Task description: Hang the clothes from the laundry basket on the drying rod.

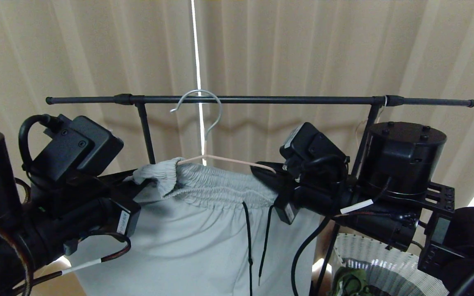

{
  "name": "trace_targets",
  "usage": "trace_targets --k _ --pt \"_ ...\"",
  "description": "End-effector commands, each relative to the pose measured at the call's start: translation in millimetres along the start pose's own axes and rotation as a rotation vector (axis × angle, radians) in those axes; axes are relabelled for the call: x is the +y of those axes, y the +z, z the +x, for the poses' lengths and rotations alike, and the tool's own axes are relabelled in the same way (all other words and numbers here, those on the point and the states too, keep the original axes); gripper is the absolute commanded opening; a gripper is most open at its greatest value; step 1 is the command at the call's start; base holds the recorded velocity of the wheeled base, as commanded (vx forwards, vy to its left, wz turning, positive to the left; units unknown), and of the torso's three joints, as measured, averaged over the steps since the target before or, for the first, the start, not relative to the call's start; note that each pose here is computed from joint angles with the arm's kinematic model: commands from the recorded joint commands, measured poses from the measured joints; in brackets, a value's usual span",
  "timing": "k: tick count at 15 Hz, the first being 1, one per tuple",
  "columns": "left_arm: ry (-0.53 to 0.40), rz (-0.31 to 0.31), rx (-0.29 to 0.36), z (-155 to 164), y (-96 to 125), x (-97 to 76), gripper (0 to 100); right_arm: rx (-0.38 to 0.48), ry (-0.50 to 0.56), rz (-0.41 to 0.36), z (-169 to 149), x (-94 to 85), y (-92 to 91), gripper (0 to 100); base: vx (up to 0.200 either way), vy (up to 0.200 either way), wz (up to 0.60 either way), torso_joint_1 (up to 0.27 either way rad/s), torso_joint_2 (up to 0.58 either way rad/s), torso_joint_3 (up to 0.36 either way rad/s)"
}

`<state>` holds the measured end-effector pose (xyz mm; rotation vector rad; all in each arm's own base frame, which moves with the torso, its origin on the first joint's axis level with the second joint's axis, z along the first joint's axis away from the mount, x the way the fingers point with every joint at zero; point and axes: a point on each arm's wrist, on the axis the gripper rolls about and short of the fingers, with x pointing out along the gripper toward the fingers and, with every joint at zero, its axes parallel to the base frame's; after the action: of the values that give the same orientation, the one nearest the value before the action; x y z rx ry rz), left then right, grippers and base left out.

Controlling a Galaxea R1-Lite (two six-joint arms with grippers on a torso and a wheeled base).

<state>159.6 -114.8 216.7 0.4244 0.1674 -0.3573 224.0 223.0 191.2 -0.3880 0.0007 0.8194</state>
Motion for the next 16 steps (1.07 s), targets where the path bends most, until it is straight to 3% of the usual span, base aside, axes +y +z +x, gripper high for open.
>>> trace_targets --k 1,5,9,13,16 --pt "-0.011 -0.003 -0.014 -4 0 0.1 100 -0.006 -0.003 0.001 -3 -0.9 1.7 0 0.0 0.0 0.0 0.0 0.0 0.0" --pt "-0.06 -0.012 -0.07 -21 -1 5.0 100 -0.004 -0.056 0.006 -16 -13.4 1.3 0 0.0 0.0 0.0 0.0 0.0 0.0" --pt "-0.049 -0.017 -0.078 -47 -21 9.5 100 0.005 -0.155 0.017 -46 -37.2 -2.7 0 0.0 0.0 0.0 0.0 0.0 0.0" --pt "-0.034 -0.016 -0.016 -50 -43 9.5 100 -0.012 -0.234 0.025 -66 -55.5 -0.3 0 0.0 0.0 0.0 0.0 0.0 0.0" --pt "-0.133 -0.009 0.041 -41 -60 5.1 100 -0.045 -0.262 0.031 -76 -62.0 6.5 0 0.0 0.0 0.0 0.0 0.0 0.0"
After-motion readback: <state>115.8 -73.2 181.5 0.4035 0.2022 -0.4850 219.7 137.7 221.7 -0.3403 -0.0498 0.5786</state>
